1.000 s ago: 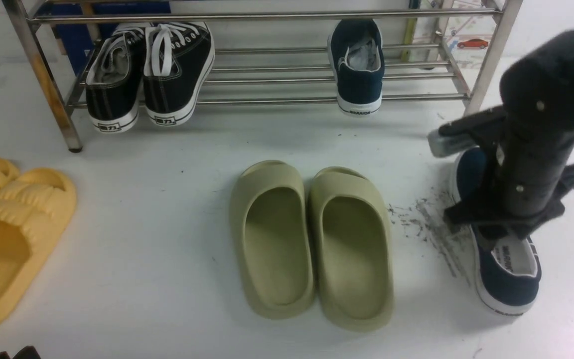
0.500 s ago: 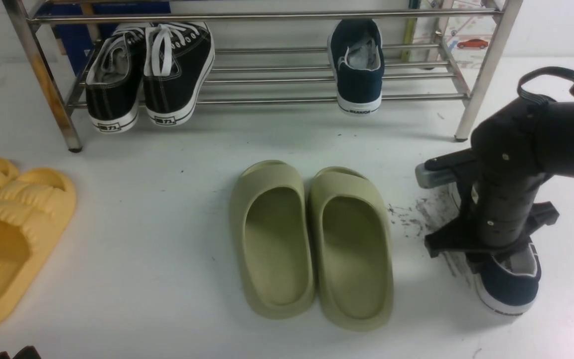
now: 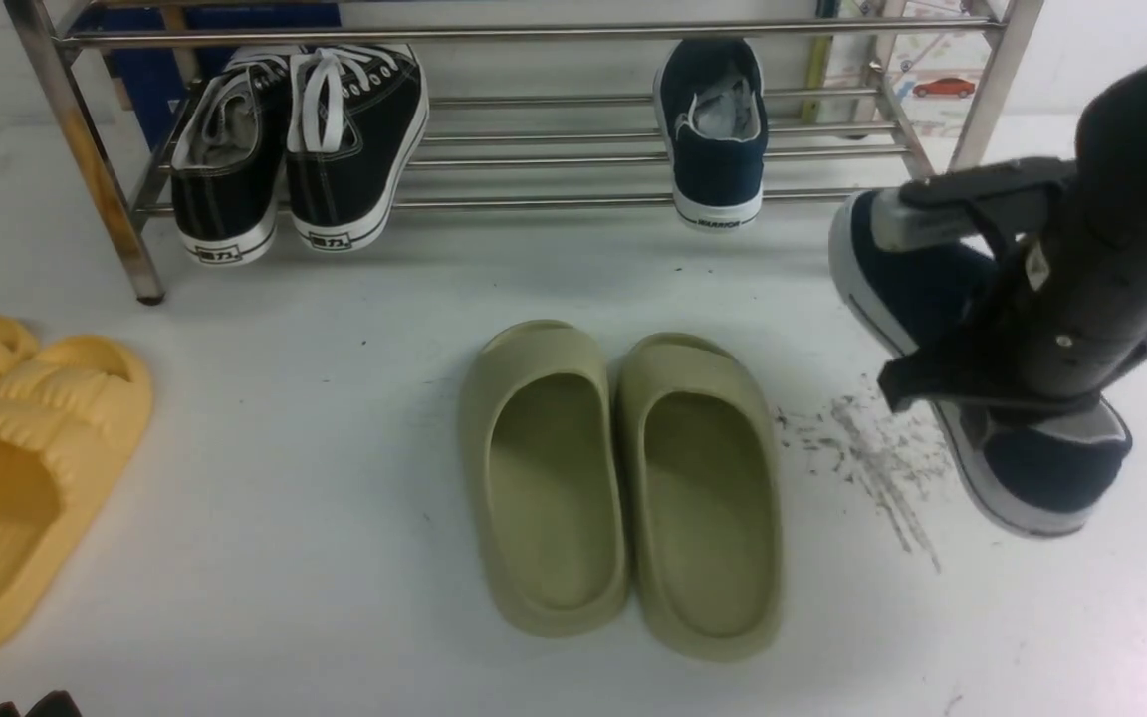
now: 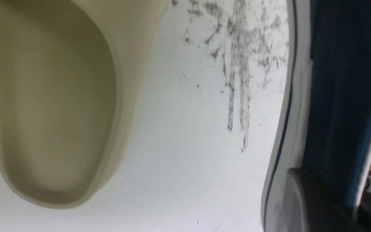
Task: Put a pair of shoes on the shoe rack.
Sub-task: Use the right arm to put a shoe into the shoe rack
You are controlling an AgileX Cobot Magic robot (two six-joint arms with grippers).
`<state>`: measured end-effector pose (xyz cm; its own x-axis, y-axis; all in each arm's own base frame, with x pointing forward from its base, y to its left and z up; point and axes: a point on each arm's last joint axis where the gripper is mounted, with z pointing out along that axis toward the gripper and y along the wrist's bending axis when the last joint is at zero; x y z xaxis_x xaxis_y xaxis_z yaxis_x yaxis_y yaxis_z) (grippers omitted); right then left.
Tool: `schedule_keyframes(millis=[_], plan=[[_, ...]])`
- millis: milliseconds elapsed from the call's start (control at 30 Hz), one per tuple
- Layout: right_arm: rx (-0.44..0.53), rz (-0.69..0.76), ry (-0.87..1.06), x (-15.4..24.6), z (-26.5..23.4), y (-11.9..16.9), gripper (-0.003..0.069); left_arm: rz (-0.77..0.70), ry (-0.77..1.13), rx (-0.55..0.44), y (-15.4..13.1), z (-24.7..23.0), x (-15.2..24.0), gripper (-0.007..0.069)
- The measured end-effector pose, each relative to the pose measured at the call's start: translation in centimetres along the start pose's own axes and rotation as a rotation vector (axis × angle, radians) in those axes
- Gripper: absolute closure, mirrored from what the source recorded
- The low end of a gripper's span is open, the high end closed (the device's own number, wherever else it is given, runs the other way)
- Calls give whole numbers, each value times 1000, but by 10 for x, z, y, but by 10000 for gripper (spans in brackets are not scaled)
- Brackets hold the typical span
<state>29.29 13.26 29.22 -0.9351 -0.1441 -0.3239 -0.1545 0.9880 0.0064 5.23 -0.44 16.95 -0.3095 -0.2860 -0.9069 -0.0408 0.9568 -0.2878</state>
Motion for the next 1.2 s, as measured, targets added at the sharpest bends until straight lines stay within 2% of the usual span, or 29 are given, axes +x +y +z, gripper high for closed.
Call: schedule_keyframes(millis=[300, 467, 667, 933, 1200], plan=[[-13, 7, -60, -44, -4, 12, 632, 0, 0, 0, 0, 0, 0, 386], [21, -19, -50, -73, 7, 19, 632, 0, 0, 0, 0, 0, 0, 386], [52, -9, -32, -88, 16, 15, 632, 0, 0, 0, 0, 0, 0, 386], [-6, 83, -41, -101, 29, -13, 632, 0, 0, 0, 0, 0, 0, 386], [-57, 75, -68, -121, 49, -6, 630, 0, 0, 0, 0, 0, 0, 386]])
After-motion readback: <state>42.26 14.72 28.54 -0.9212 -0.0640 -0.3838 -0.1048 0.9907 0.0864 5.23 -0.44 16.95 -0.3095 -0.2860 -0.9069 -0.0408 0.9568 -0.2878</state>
